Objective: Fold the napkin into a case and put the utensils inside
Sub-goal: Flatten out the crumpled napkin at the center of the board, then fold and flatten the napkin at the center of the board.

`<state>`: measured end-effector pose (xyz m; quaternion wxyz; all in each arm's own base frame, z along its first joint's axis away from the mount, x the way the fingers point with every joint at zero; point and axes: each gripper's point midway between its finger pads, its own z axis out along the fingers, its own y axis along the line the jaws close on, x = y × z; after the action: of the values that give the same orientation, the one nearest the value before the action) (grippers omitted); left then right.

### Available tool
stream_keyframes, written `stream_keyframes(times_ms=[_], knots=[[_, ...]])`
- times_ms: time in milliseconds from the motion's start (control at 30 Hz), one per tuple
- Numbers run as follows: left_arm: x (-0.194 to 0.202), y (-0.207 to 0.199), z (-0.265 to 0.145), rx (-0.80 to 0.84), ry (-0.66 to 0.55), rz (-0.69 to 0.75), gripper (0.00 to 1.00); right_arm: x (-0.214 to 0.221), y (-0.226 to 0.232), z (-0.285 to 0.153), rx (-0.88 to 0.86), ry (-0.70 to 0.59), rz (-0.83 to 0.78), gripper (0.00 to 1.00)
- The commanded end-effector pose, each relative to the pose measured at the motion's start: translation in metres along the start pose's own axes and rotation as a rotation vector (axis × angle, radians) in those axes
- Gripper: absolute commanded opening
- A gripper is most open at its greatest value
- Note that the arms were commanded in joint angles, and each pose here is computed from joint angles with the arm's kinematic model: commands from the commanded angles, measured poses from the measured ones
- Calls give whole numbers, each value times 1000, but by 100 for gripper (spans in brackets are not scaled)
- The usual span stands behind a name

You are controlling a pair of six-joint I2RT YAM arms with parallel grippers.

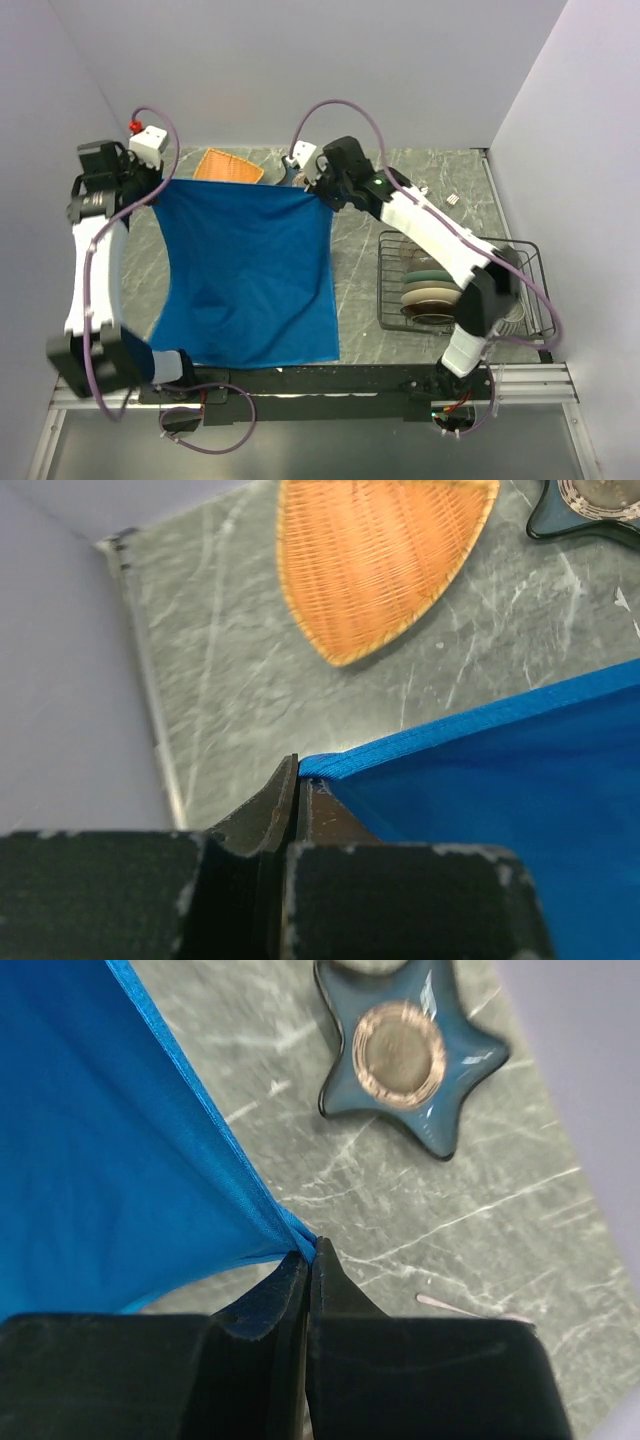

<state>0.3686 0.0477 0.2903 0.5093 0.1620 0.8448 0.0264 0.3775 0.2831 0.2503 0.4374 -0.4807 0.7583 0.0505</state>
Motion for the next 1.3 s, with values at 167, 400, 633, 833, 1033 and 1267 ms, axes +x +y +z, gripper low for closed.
stream_keyframes(times_ms=[167, 400, 633, 833, 1033, 1267], knots=[[-2, 28, 124, 113, -16, -32, 2, 15, -42, 83, 43, 79, -38, 0], [12, 26, 135, 146, 10, 40, 2, 33, -56, 97, 31, 132, -66, 0], [74, 8, 98, 269, 203, 270, 2, 46, 0, 65, -156, 151, -58, 0], [138, -13, 52, 453, 382, 428, 4, 71, 71, 43, -340, 222, -63, 0], [183, -21, 18, 562, 500, 494, 9, 93, 131, 24, -490, 287, -28, 0], [228, -46, -3, 652, 611, 449, 15, 127, 197, 9, -588, 374, -63, 0]])
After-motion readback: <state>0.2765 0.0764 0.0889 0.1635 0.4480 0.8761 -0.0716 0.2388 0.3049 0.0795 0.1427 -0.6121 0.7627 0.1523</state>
